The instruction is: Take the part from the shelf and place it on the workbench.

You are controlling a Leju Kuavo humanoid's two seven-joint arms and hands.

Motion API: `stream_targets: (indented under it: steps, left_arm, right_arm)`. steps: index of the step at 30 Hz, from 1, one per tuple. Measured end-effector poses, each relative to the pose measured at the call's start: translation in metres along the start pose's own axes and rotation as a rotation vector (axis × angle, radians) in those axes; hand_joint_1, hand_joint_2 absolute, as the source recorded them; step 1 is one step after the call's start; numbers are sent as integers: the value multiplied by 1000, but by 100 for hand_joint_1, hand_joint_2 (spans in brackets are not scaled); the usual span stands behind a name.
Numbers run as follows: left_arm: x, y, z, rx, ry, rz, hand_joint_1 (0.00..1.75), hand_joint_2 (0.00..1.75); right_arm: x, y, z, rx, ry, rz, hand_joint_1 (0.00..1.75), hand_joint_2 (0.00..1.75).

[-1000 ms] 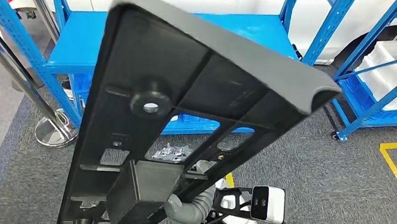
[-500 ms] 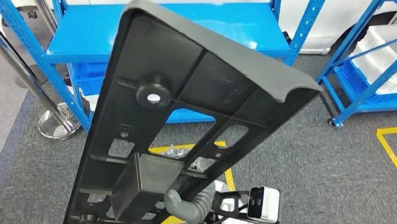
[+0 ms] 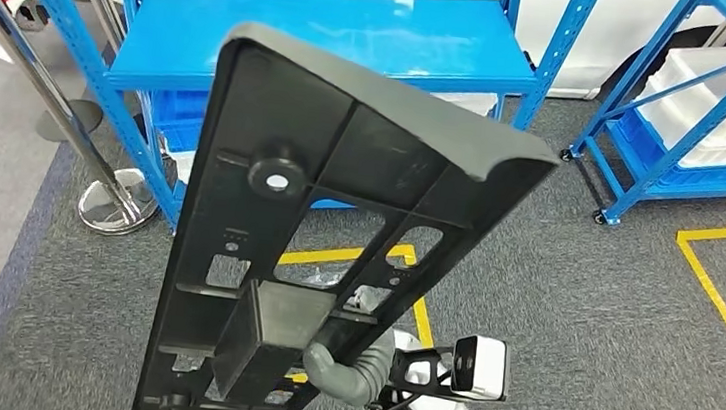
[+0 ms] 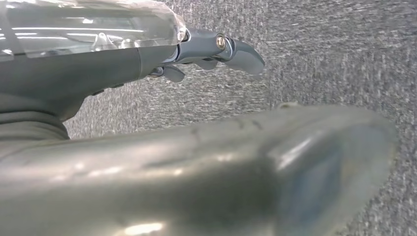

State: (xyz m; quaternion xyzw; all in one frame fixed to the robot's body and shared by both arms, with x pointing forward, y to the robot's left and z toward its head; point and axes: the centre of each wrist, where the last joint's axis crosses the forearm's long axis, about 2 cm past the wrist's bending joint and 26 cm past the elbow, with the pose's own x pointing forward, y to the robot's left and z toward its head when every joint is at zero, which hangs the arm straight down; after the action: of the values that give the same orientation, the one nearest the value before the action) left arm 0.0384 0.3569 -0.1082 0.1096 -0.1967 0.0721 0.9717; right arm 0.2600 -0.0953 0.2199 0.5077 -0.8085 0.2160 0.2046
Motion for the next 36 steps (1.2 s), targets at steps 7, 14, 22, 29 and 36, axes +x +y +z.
stream_targets:
  steps: [7, 14, 22, 29, 36]
  left_arm:
    - [0, -1, 0, -2, 8, -9, 0, 0]
    - [0, -1, 0, -1, 16, -11, 0, 0]
    - [0, -1, 0, 1, 19, -13, 0, 0]
    - [2, -1, -1, 14, 28, -16, 0, 0]
    - [4, -2, -1, -3, 32, -35, 0, 0]
  right_arm:
    - [-4, -5, 12, -21, 42, -3, 173, 175]
    - [-6, -7, 12, -20, 49, -3, 173, 175]
    - [-8, -7, 14, -27, 56, -9, 173, 175]
    - [-5, -13, 10, -21, 45, 3, 173, 175]
    - [12, -18, -5, -9, -20, 87, 173, 175]
